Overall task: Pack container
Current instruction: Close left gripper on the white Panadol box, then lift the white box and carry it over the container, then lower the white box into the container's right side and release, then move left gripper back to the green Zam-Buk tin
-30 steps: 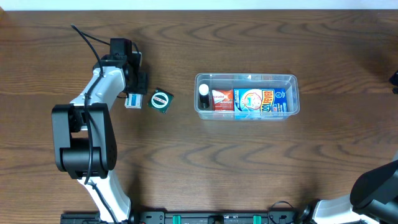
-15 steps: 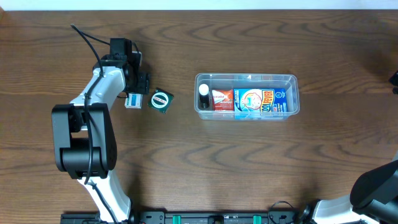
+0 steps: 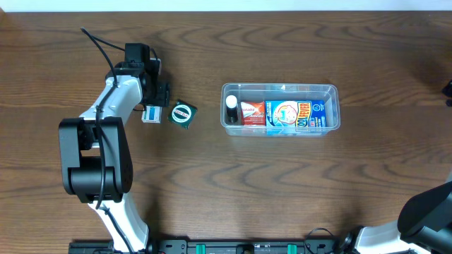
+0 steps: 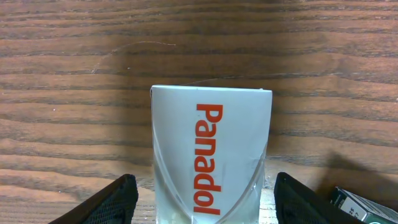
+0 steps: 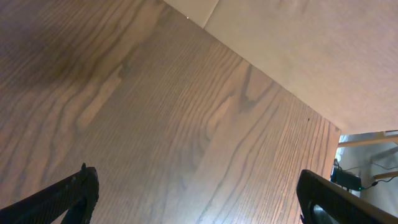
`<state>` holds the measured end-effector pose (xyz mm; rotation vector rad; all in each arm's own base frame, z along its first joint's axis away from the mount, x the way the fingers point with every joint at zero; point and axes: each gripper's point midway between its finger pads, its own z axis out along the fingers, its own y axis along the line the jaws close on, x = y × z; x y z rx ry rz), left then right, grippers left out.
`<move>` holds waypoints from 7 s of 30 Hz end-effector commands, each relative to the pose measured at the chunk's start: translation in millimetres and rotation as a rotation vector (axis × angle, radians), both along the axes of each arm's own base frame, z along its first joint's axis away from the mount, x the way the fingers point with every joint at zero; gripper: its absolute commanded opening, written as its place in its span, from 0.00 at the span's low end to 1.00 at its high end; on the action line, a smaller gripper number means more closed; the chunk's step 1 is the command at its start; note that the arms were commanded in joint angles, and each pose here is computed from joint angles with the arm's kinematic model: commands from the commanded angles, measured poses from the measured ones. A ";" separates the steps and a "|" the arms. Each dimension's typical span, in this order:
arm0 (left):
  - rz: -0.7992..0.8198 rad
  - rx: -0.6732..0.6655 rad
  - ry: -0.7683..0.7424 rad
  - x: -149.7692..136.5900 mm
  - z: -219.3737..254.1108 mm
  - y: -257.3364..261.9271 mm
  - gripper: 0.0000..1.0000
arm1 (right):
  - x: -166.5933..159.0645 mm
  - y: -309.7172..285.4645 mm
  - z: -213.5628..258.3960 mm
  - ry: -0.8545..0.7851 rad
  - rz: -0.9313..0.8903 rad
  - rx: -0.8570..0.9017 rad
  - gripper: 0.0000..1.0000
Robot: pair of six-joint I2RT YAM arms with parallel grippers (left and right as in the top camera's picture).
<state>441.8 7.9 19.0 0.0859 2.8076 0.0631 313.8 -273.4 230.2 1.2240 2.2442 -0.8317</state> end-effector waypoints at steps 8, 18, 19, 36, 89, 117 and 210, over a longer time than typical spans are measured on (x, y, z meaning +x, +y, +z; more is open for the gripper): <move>0.000 -0.002 0.022 -3.9 -9.6 2.5 0.71 | -3.3 -3.0 10.8 -0.012 -0.010 -0.025 0.99; 0.025 -0.010 0.005 -1.1 -10.3 2.5 0.76 | -3.3 -3.0 10.8 -0.012 -0.010 -0.025 0.99; 0.025 -0.010 0.003 -0.5 -10.0 2.5 0.76 | -3.3 -3.0 10.8 -0.012 -0.010 -0.025 0.99; 0.025 -0.010 0.034 -3.5 -24.6 2.6 0.70 | -3.3 -3.0 10.9 -0.012 -0.010 -0.025 0.99; -0.607 -0.246 -0.821 -27.4 304.2 -229.3 0.35 | -3.3 -3.0 10.8 -0.012 -0.010 -0.025 0.99; -1.297 -0.096 -0.619 -95.1 140.0 -410.3 0.35 | -3.3 -3.0 10.8 -0.012 -0.010 -0.025 0.99; -0.114 0.028 -0.225 -48.7 155.7 -68.0 0.93 | -3.3 -3.0 10.8 -0.012 -0.010 -0.025 0.99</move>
